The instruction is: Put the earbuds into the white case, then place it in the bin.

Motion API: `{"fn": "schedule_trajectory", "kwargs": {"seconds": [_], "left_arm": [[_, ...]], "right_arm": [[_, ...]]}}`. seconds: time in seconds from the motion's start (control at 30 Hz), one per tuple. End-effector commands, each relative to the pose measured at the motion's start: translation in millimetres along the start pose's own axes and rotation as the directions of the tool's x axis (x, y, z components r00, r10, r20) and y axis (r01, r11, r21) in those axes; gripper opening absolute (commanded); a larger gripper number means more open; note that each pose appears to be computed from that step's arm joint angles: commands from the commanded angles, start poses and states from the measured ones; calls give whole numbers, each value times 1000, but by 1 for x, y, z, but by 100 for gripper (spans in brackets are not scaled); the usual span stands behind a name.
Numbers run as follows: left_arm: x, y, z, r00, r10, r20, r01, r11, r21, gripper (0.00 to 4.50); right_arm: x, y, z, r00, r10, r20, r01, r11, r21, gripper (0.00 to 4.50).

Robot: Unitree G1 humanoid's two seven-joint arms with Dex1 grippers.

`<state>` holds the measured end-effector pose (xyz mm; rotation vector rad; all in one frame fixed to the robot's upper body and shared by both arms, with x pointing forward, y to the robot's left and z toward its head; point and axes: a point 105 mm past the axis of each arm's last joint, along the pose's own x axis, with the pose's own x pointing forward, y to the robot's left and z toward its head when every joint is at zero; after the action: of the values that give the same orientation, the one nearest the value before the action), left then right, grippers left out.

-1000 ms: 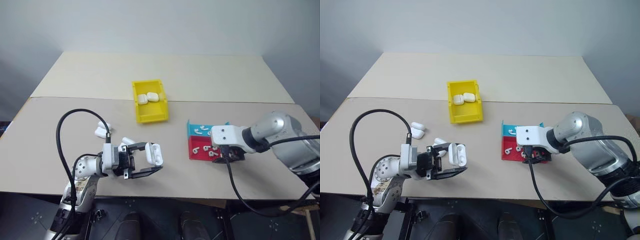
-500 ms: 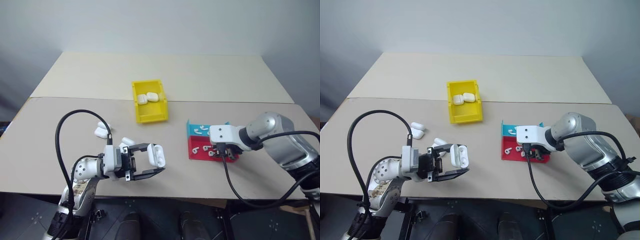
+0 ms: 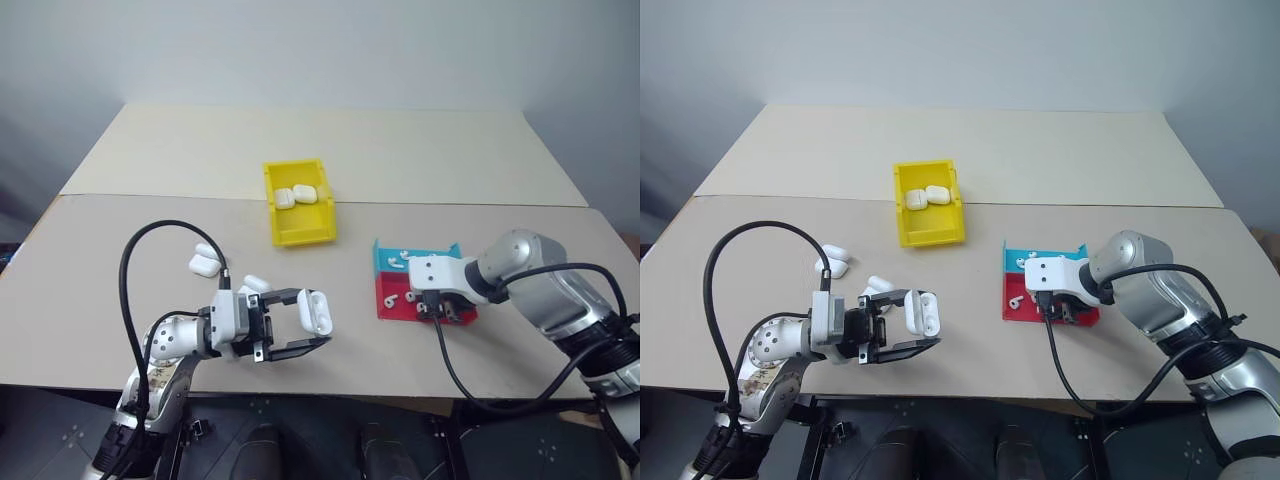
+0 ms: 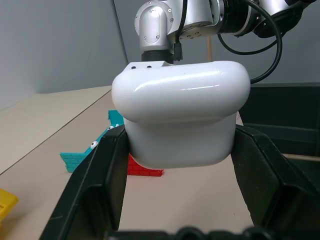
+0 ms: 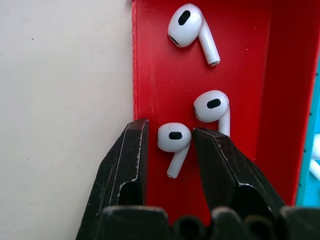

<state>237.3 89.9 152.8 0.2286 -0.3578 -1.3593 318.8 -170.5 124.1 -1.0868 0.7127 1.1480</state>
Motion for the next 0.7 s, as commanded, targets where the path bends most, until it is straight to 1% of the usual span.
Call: {"fn": "schedule_trajectory", "kwargs": {"seconds": [0.03,0.47,0.57,0.63,0.7], "left_arm": [[2,-1,9,1000,-8,12,7,999,36,277],[3,0,7,1000,-7,-2,7,999,33,277],[3,0,6,1000,-7,-8,7,999,32,277],[2,1,6,1000,-6,-12,6,999,31,277],[2,0,6,1000,-7,-8,7,999,31,277]], "right_arm": [[-5,-6,0,1000,-27,-9,27,1000,-15,178],[-6,-7,-3,1000,-18,-20,17,1000,-23,178],[-5,-6,-3,1000,-12,-22,12,1000,-26,120],[-4,-7,-3,1000,-15,-24,14,999,-31,64],[-4,-7,-4,999,-18,-28,17,999,-39,62]]}}
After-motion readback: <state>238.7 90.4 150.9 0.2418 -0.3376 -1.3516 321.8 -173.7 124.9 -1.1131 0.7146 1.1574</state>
